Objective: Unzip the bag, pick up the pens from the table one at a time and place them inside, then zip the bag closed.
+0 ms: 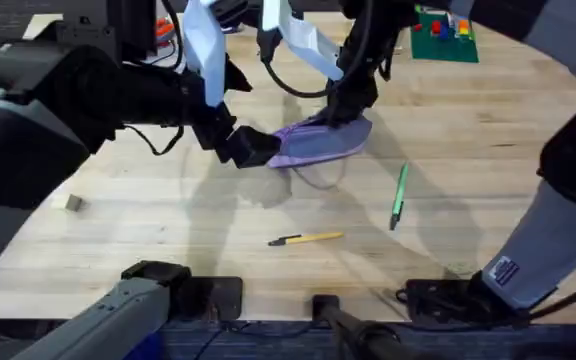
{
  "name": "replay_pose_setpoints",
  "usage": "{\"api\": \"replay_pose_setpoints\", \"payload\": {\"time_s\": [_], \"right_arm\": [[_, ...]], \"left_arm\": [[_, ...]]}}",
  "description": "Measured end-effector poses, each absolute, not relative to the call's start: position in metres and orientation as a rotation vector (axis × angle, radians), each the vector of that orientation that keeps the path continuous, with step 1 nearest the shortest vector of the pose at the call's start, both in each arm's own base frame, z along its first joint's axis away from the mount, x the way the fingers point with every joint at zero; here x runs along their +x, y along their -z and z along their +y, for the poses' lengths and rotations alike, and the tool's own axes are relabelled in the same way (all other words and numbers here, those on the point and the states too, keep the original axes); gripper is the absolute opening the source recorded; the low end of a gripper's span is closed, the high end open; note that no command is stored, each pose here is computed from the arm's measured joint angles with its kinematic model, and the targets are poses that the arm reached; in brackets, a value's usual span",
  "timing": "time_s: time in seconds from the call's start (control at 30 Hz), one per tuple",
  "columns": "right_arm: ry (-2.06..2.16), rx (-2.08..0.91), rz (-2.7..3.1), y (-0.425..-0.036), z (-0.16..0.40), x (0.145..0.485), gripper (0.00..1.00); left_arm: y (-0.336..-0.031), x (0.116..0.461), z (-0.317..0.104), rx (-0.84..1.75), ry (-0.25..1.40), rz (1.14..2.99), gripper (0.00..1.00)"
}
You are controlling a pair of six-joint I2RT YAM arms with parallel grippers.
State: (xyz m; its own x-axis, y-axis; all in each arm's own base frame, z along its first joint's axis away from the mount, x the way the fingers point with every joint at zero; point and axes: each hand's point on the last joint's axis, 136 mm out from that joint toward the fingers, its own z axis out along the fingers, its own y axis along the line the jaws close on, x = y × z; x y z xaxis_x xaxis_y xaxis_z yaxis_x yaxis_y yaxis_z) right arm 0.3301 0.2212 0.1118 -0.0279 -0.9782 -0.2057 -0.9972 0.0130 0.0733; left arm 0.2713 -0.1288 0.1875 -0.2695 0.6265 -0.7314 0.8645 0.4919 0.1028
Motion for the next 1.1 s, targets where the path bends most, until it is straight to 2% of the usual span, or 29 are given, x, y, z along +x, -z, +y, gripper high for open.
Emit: {"api": "replay_pose_setpoints", "payload": {"time_s": [0.23,0.3,0.33,0.5,0.53,0.6,1.1], "right_arm": [[-0.300,-2.119,2.164,-0.1119,0.2214,0.3305,0.031],[-0.301,-2.120,2.163,-0.1119,0.2214,0.3304,0.071],[-0.301,-2.120,2.162,-0.1119,0.2215,0.3304,0.136],[-0.307,-2.132,2.152,-0.1120,0.2224,0.3288,0.847],[-0.309,-2.139,2.146,-0.1119,0.2229,0.3282,0.954],[-0.308,-2.143,2.142,-0.1119,0.2237,0.3277,0.992],[-0.307,-2.143,2.142,-0.1120,0.2237,0.3279,0.996]], "left_arm": [[-0.1875,0.2713,-0.1288,1.225,0.412,2.002,0.993],[-0.1876,0.2713,-0.1288,1.225,0.412,2.002,0.993],[-0.1875,0.2713,-0.1288,1.225,0.412,2.002,0.993],[-0.1876,0.2713,-0.1288,1.225,0.412,2.002,0.993],[-0.1875,0.2713,-0.1288,1.225,0.412,2.002,0.993],[-0.1876,0.2713,-0.1288,1.225,0.412,2.002,0.993],[-0.1876,0.2713,-0.1288,1.225,0.412,2.002,0.993]]}}
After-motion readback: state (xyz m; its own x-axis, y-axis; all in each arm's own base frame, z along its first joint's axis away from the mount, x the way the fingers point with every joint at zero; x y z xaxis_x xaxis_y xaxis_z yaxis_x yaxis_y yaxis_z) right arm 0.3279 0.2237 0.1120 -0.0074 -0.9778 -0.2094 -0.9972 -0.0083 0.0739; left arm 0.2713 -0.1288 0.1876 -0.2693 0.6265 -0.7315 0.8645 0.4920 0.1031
